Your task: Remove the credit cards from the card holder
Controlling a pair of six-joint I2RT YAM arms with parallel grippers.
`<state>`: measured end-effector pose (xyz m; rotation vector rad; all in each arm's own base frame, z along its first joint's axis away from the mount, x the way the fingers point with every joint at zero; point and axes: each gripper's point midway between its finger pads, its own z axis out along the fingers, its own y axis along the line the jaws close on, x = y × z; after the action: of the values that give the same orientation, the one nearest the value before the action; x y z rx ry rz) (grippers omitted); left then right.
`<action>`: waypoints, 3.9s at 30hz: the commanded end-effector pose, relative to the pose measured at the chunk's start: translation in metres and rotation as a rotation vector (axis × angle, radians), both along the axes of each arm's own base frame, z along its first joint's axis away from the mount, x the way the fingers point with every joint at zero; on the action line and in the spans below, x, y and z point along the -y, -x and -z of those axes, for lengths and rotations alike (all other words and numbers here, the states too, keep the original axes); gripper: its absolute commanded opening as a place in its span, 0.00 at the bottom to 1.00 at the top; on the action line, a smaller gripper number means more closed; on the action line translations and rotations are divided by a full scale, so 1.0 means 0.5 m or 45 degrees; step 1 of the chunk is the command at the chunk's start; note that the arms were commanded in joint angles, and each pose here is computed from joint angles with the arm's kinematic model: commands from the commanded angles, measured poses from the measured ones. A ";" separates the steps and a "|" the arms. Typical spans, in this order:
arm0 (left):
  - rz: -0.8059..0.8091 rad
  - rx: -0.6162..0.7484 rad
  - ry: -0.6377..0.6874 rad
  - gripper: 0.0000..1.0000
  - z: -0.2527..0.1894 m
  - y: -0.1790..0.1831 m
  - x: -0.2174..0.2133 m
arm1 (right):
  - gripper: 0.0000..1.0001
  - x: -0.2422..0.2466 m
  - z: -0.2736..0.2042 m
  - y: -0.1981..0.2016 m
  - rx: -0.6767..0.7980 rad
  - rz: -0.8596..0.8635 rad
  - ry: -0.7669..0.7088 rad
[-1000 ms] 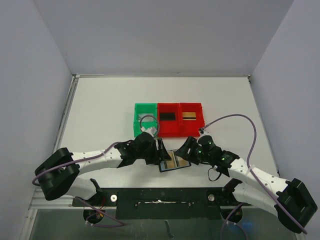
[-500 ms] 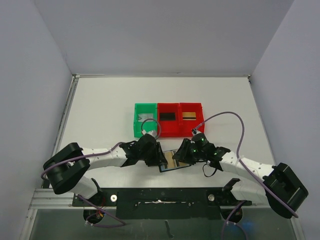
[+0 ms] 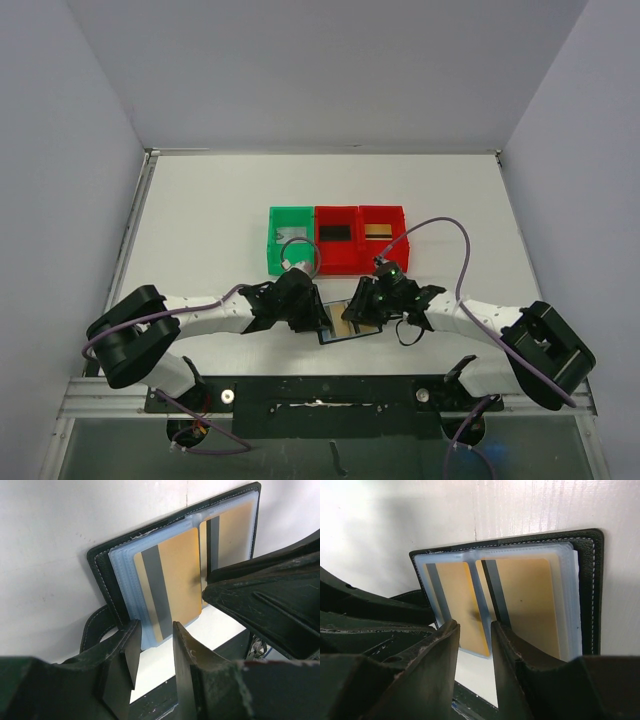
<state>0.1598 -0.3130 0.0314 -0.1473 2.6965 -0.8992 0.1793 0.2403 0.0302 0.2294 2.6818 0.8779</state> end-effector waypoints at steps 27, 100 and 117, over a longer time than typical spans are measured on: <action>-0.034 0.017 -0.005 0.25 0.007 -0.008 -0.003 | 0.27 -0.016 -0.003 -0.002 0.025 -0.035 0.009; 0.038 0.068 -0.255 0.00 0.028 -0.002 -0.044 | 0.00 0.029 -0.030 0.012 0.051 0.063 -0.114; 0.047 0.179 -0.114 0.36 -0.066 -0.023 -0.008 | 0.20 0.004 -0.054 0.002 0.081 0.021 -0.158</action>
<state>0.1593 -0.2957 0.0264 -0.0382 2.7148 -0.6731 0.1606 0.2232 0.0335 0.2936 2.6525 0.9647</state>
